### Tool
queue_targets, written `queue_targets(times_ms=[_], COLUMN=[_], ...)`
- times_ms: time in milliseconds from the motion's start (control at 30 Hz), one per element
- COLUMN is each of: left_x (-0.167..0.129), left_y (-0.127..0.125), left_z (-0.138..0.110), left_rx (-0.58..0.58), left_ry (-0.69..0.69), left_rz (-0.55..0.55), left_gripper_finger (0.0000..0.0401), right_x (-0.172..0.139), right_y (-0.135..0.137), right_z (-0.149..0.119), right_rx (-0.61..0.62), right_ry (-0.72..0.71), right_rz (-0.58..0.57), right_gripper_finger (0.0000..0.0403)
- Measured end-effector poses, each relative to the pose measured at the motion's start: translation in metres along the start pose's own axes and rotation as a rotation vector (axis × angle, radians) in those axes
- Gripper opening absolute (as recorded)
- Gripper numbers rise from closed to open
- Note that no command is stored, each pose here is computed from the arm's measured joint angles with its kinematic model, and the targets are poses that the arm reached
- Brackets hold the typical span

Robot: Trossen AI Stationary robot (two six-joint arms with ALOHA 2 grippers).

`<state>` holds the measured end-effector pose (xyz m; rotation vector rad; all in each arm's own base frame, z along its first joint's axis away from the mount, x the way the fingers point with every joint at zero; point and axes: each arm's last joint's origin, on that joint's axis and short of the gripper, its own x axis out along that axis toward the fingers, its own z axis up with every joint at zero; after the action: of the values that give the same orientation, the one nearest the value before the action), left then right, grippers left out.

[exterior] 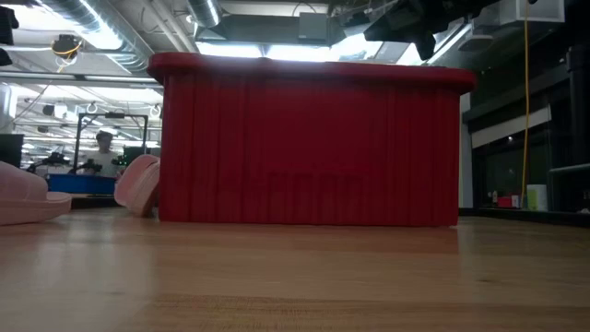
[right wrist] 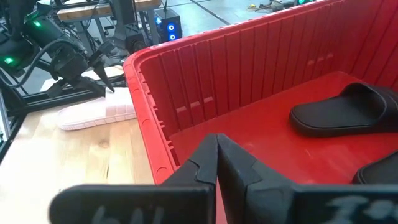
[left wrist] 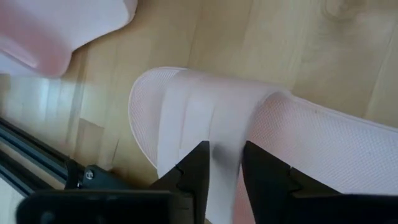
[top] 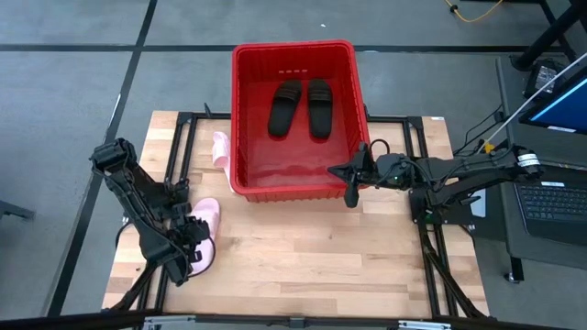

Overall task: Pick and place slides into bin
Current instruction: Put the bottom pink slide in the red bin

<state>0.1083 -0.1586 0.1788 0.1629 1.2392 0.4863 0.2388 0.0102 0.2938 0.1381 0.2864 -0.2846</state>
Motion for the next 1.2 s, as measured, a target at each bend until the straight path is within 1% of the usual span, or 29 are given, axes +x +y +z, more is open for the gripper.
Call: queue_targets(times_ms=[100,200,267,400,500,700,833,900,1033,1200], left_x=[0.0,0.0,0.0,-0.004,-0.013,-0.045,-0.069,-0.078,-0.09,-0.1], left_y=[0.0,0.0,0.0,-0.001,-0.005,-0.012,-0.014,-0.013,-0.009,-0.003], left_z=[0.0,0.0,0.0,0.002,0.008,0.025,0.038,0.046,0.063,0.082], left_rx=[0.0,0.0,-0.016,-0.05,-0.039,-0.01,0.033,0.026,0.026,0.056], left_ry=[0.0,-0.001,-0.003,-0.009,-0.017,-0.052,-0.103,-0.16,-0.292,-0.38], left_rz=[-0.001,0.0,0.0,-0.011,-0.048,-0.158,-0.233,-0.239,-0.212,-0.187], left_gripper_finger=[0.006,0.0022,0.001,0.0006,0.0005,0.0003,0.0003,0.0003,0.0003,0.0003], right_x=[0.0,0.0,0.0,0.0,0.0,0.0,0.0,0.0,0.0,0.0], right_y=[0.0,0.0,0.0,0.0,0.0,0.0,-0.001,-0.001,0.0,0.0], right_z=[0.0,0.0,0.0,0.0,0.0,-0.001,-0.002,-0.002,-0.002,-0.002], right_rx=[0.0,0.0,0.0,0.0,-0.001,-0.004,-0.008,-0.01,-0.01,0.001], right_ry=[0.0,0.0,0.0,0.0,0.0,0.007,0.022,0.022,0.022,0.022], right_rz=[0.0,0.0,0.0,0.0,0.0,-0.002,-0.005,-0.005,-0.004,-0.004], right_gripper_finger=[0.0011,0.0011,0.0011,0.0011,0.0011,0.0011,0.0011,0.0011,0.0011,0.0011])
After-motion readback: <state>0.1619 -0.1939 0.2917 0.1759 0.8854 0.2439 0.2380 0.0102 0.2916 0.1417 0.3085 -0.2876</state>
